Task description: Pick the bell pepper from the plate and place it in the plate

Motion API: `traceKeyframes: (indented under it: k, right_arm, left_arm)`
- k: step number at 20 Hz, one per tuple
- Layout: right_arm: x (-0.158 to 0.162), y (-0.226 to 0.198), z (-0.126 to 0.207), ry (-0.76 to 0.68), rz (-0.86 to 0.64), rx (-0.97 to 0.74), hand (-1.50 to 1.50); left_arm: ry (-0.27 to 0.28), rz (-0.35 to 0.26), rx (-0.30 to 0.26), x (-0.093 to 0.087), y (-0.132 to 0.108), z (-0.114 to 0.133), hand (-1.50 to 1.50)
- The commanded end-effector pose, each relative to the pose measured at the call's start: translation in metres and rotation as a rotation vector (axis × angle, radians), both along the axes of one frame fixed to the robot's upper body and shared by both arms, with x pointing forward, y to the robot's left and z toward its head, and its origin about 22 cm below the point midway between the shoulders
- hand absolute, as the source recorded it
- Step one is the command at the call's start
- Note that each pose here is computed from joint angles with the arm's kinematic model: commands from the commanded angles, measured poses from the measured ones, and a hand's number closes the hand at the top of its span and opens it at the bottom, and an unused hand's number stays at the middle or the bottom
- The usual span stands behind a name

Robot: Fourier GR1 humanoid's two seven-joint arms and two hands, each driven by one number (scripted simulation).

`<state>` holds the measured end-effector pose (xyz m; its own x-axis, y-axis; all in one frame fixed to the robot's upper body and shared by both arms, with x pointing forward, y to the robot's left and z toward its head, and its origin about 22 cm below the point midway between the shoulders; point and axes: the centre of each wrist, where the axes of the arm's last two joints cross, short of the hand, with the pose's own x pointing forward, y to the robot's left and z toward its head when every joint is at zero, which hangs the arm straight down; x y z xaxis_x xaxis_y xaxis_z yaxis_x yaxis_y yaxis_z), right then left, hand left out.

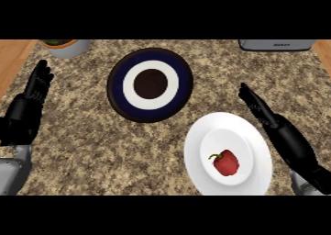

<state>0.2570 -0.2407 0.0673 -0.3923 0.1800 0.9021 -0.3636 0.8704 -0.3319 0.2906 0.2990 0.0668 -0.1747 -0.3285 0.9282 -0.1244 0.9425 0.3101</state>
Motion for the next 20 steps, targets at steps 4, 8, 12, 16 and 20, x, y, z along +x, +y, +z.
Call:
traceKeyframes:
  k: [4, 8, 12, 16, 20]
  right_arm:
    - [-0.02, 0.087, -0.032, 0.128, 0.114, 0.052, 1.5]
    - [0.004, 0.058, 0.005, -0.299, -0.138, -0.285, 1.5]
    - [-0.053, 0.116, -0.083, -0.231, -0.195, 0.028, -1.5]
    - [-0.098, 0.115, -0.118, -0.312, -0.159, -0.003, -1.5]
    - [-0.097, 0.078, -0.109, -0.364, -0.273, -0.056, -1.5]
  left_arm:
    - [0.115, -0.014, -0.046, -0.023, 0.005, -0.041, 0.0]
    - [0.256, -0.01, -0.109, -0.038, 0.0, -0.07, 0.0]
    - [0.245, -0.061, -0.141, -0.039, 0.003, -0.069, 0.0]
    - [0.242, -0.046, -0.135, -0.045, 0.007, -0.085, 0.0]
    - [0.236, -0.053, -0.129, -0.042, 0.009, -0.095, 0.0]
